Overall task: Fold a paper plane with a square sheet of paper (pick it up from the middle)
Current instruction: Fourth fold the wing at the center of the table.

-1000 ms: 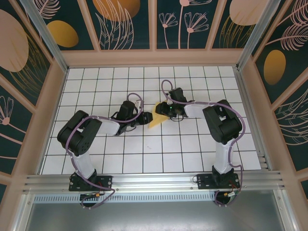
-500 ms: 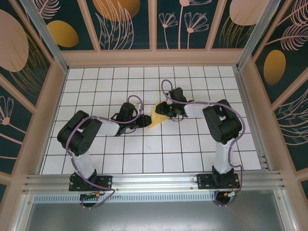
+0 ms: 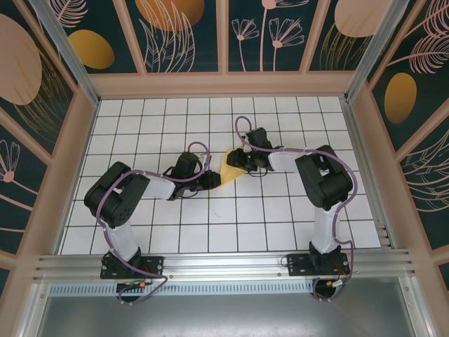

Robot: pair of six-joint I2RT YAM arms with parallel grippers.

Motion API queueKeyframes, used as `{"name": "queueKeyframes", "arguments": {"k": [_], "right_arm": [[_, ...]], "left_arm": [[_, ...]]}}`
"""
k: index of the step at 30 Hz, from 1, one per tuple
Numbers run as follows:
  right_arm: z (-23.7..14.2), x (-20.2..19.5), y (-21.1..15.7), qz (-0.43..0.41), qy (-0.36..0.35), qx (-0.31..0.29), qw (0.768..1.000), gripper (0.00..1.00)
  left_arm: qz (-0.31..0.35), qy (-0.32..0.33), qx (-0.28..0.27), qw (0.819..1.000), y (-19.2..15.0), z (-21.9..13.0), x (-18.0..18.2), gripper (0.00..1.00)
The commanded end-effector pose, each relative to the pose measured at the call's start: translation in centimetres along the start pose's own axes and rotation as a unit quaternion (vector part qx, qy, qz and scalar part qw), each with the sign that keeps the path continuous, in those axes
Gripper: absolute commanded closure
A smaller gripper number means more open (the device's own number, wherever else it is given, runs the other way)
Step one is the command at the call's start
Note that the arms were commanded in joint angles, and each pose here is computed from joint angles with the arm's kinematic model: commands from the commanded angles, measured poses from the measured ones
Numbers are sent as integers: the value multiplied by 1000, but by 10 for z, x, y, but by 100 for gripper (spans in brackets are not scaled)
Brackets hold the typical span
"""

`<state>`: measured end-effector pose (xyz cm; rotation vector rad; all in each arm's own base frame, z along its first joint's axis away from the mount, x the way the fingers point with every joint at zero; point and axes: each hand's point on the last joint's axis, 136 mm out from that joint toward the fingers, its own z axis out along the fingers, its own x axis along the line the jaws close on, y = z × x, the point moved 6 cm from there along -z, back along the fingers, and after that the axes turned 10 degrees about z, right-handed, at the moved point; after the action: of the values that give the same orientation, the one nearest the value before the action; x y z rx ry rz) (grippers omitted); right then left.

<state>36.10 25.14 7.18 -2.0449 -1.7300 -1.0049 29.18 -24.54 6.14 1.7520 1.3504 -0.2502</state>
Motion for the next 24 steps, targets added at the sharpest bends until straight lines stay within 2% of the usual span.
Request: {"name": "queueKeyframes", "arguments": {"k": [1, 5, 8, 14, 20, 24], "right_arm": [[16, -38, -14, 20, -74, 19, 997, 59], [15, -38, -14, 20, -73, 19, 997, 59], [16, -38, -14, 20, -73, 19, 997, 59], [17, -39, -14, 20, -73, 21, 997, 59], [17, -38, -14, 20, -72, 21, 997, 59], [17, -38, -14, 20, -71, 22, 997, 59]], "left_arm": [[4, 5, 16, 1000, -8, -1, 0, 76], [9, 13, 10, 1000, -3, -5, -2, 70], [13, 20, 5, 1000, 0, -7, -4, 70], [17, 17, 4, 1000, 3, -8, -5, 77], [21, 12, -5, 1000, 8, -10, -10, 71], [25, 13, -12, 1000, 11, -12, -12, 73]]}}
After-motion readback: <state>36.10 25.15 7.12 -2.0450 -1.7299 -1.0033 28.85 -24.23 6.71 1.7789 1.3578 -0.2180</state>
